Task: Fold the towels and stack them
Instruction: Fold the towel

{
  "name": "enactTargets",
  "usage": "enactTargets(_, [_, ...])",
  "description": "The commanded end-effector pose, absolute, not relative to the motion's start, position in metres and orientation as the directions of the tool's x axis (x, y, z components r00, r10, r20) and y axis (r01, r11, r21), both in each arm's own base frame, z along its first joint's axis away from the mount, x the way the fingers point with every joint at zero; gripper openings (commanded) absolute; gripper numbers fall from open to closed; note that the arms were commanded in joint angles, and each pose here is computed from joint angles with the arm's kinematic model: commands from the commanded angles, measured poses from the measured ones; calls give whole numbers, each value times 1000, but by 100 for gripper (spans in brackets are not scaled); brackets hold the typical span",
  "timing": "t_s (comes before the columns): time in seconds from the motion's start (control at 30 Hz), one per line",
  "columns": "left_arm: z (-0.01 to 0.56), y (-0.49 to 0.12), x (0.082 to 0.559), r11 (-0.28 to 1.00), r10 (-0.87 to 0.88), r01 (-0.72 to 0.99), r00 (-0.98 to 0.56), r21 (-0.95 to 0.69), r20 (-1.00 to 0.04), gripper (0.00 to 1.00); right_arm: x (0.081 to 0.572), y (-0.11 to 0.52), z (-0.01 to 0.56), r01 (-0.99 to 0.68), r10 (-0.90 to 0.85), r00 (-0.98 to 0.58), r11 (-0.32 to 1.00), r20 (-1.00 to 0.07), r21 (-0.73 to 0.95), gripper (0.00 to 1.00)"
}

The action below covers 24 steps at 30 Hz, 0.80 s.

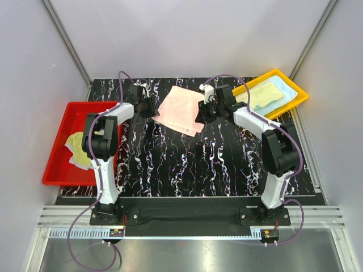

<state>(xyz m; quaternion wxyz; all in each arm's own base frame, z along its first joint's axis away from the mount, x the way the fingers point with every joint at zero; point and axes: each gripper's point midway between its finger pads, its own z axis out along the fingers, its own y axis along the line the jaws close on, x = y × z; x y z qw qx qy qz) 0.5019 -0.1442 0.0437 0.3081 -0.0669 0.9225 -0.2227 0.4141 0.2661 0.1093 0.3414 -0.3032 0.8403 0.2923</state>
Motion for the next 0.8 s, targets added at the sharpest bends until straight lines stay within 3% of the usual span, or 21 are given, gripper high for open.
enactTargets(0.0, [53,-150,505,912,-207,59,-787,-406,-580,35,437,271,149,-615,-135,-565,727,-814,306,26])
enactTargets(0.13, [50,-144,511,936,-177,50,-788,-348,-589,33,452,269,129,-461,-53,-662,815,-748,350,23])
enactTargets(0.23, [29,-133,510,957,-175,-22,-839,-290,-515,29,460,273,116,-395,-8,-709,833,-705,388,22])
enactTargets(0.33, [18,-133,501,960,-178,-60,-885,-275,-430,26,462,279,94,-389,-50,-736,847,-675,362,20])
enactTargets(0.5, [15,-136,483,954,-206,-98,-903,-284,-378,26,457,293,59,-402,-138,-784,855,-606,326,14])
enactTargets(0.77, [12,-133,437,967,-194,-135,-940,-216,-280,26,420,277,42,-421,-248,-829,866,-501,269,13])
